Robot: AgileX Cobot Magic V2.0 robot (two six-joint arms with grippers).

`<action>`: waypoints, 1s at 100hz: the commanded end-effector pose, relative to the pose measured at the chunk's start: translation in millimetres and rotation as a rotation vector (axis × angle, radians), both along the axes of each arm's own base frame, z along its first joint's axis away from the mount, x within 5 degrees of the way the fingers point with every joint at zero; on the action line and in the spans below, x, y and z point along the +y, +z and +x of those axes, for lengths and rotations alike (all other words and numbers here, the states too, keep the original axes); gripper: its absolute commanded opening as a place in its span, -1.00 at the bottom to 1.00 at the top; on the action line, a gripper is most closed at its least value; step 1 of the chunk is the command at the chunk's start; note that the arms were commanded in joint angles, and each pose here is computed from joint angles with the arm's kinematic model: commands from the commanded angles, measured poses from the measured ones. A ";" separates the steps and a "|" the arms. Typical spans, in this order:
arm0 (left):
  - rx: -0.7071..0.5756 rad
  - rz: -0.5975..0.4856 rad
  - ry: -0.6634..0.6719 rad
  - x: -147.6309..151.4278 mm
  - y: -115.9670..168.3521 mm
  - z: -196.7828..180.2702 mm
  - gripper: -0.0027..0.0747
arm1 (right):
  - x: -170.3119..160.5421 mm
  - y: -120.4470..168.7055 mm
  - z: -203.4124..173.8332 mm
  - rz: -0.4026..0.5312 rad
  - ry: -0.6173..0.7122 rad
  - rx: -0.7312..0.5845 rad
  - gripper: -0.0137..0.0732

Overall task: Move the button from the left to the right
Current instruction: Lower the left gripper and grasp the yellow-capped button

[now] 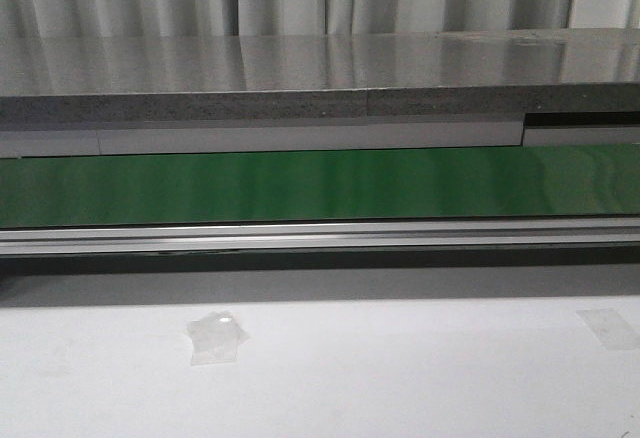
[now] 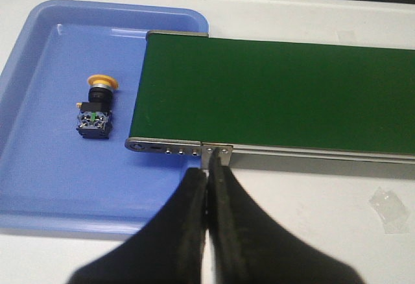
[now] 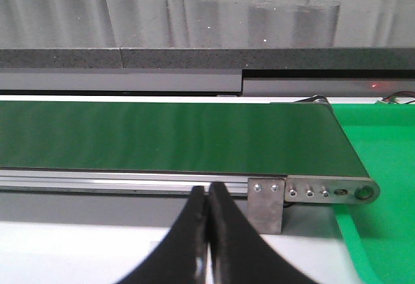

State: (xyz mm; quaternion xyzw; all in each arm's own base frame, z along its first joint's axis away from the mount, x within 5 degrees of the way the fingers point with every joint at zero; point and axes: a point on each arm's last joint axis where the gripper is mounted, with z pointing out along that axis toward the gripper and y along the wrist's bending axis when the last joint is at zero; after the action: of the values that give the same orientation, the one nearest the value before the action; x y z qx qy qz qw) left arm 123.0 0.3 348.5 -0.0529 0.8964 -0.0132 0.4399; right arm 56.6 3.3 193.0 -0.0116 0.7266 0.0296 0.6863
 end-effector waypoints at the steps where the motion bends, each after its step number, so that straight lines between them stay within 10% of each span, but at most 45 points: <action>1: -0.090 -0.010 -0.005 -1.2 14.6 3.3 -0.56 | -0.2 14.4 -2.2 -0.003 -0.002 -0.125 -0.84; 27: -0.092 -0.004 -0.004 -0.8 14.8 3.4 0.70 | -0.2 14.4 -2.2 -0.003 -0.002 -0.125 -0.84; 100: 0.054 0.066 0.298 77.5 1.5 142.3 0.69 | -0.2 14.4 -2.2 -0.003 -0.002 -0.125 -0.84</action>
State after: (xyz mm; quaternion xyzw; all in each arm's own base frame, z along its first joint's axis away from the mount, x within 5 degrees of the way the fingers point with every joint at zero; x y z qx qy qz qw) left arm 243.4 64.9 339.2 -0.1672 0.9064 0.0746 0.3807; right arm 56.6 3.3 193.0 -0.0116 0.7266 0.0296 0.6863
